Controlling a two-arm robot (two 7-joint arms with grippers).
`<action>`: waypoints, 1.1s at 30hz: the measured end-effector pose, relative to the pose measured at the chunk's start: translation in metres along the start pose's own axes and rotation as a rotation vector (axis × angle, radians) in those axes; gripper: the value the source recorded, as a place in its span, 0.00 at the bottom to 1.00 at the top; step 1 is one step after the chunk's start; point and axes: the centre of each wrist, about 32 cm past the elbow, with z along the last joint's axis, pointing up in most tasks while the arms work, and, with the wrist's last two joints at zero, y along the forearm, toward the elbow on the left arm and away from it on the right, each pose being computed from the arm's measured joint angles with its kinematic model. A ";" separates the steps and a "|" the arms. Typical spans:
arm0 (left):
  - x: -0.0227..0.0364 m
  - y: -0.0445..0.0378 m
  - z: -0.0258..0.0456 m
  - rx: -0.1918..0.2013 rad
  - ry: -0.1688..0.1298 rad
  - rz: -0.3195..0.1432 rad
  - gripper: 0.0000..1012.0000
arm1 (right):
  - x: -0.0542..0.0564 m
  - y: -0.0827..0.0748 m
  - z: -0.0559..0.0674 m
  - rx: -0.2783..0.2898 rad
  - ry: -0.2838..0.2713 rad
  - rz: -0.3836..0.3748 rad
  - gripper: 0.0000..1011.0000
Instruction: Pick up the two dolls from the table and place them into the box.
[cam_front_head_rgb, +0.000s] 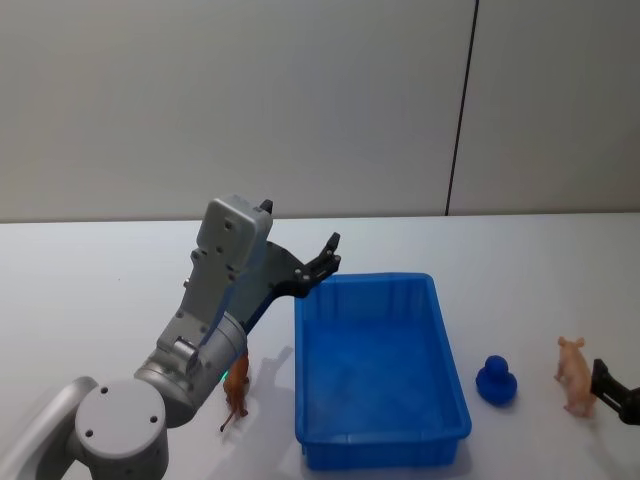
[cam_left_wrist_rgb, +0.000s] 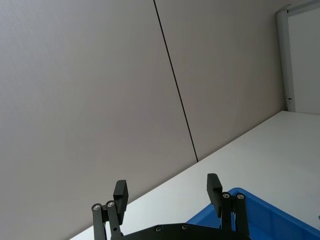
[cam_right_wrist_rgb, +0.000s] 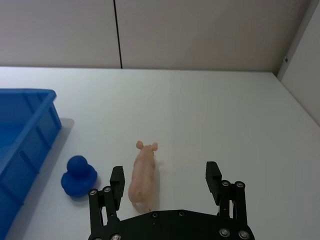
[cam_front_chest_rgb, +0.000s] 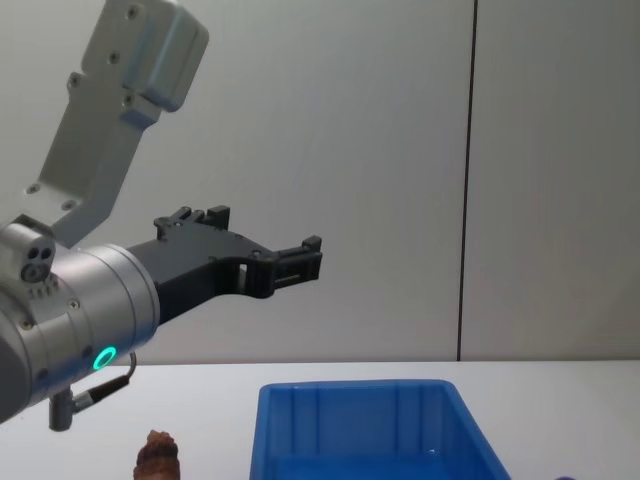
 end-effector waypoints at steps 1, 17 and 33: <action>0.0000 0.0000 0.0000 0.000 0.000 0.000 0.99 | 0.000 0.001 0.000 -0.009 0.000 -0.002 0.99; 0.0000 0.0000 0.0000 0.000 0.000 0.000 0.99 | -0.007 0.044 -0.005 -0.125 0.011 0.054 0.99; 0.0000 0.0000 0.0000 0.000 0.000 0.000 0.99 | -0.027 0.071 -0.017 -0.221 0.023 0.048 0.97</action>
